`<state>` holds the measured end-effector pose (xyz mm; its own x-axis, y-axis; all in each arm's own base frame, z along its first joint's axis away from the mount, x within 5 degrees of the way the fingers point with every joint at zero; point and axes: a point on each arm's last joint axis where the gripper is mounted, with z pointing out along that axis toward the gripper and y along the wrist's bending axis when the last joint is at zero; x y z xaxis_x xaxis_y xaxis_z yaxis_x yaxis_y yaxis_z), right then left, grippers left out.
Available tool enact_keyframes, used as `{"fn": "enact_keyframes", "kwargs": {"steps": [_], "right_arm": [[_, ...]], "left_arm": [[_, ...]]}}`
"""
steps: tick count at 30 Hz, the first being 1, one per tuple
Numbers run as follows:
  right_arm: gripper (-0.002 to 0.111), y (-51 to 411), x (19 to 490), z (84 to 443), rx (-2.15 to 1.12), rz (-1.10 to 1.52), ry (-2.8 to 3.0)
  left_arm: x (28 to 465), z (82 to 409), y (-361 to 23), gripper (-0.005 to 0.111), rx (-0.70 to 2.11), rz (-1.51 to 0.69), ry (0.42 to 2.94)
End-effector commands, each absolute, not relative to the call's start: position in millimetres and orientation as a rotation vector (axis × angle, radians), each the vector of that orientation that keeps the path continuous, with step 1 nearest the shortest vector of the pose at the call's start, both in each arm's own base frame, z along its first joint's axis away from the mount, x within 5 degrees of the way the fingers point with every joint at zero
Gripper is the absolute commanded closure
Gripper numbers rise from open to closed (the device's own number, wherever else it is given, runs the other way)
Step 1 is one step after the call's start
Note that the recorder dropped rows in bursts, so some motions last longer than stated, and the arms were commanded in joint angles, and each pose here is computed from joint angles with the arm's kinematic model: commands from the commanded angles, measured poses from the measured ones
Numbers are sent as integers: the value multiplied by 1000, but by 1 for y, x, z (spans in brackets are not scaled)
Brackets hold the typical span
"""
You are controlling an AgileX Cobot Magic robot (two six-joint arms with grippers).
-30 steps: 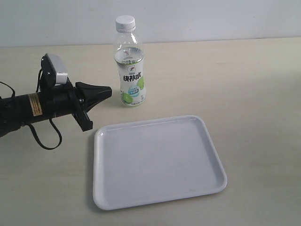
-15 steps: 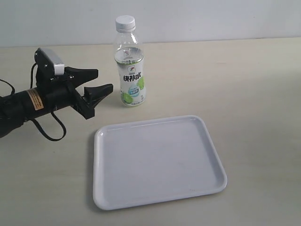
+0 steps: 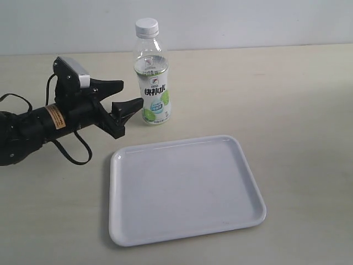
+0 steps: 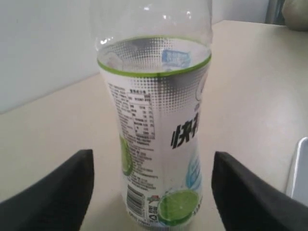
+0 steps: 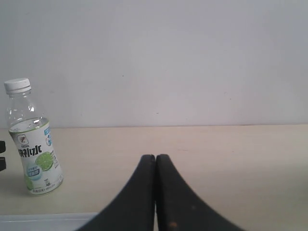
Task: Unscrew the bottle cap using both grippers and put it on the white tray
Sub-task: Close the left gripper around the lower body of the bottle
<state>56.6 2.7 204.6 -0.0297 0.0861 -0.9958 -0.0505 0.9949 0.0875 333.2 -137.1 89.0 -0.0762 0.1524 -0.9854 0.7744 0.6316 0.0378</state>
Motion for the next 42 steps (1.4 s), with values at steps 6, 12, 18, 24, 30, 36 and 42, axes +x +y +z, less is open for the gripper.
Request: {"fn": "enact_keyframes", "kwargs": {"steps": [6, 12, 18, 24, 30, 36, 42], "right_arm": [[108, 2, 56, 203, 28, 104, 1594], [108, 2, 56, 203, 28, 104, 1594], [108, 2, 56, 203, 28, 104, 1594], [108, 2, 56, 203, 28, 104, 1594], [108, 2, 56, 203, 28, 104, 1594], [108, 2, 56, 203, 28, 104, 1594], [108, 2, 56, 203, 28, 104, 1594]], "left_arm": [[344, 91, -142, 39, 818, -604, 1614], [350, 86, -146, 39, 835, -642, 1615], [356, 65, -151, 39, 882, -671, 1621], [363, 57, -154, 39, 894, -679, 1608], [368, 57, -161, 36, 910, -691, 1575], [370, 60, -170, 29, 925, -696, 1550], [373, 62, -172, 30, 891, -685, 1552]]}}
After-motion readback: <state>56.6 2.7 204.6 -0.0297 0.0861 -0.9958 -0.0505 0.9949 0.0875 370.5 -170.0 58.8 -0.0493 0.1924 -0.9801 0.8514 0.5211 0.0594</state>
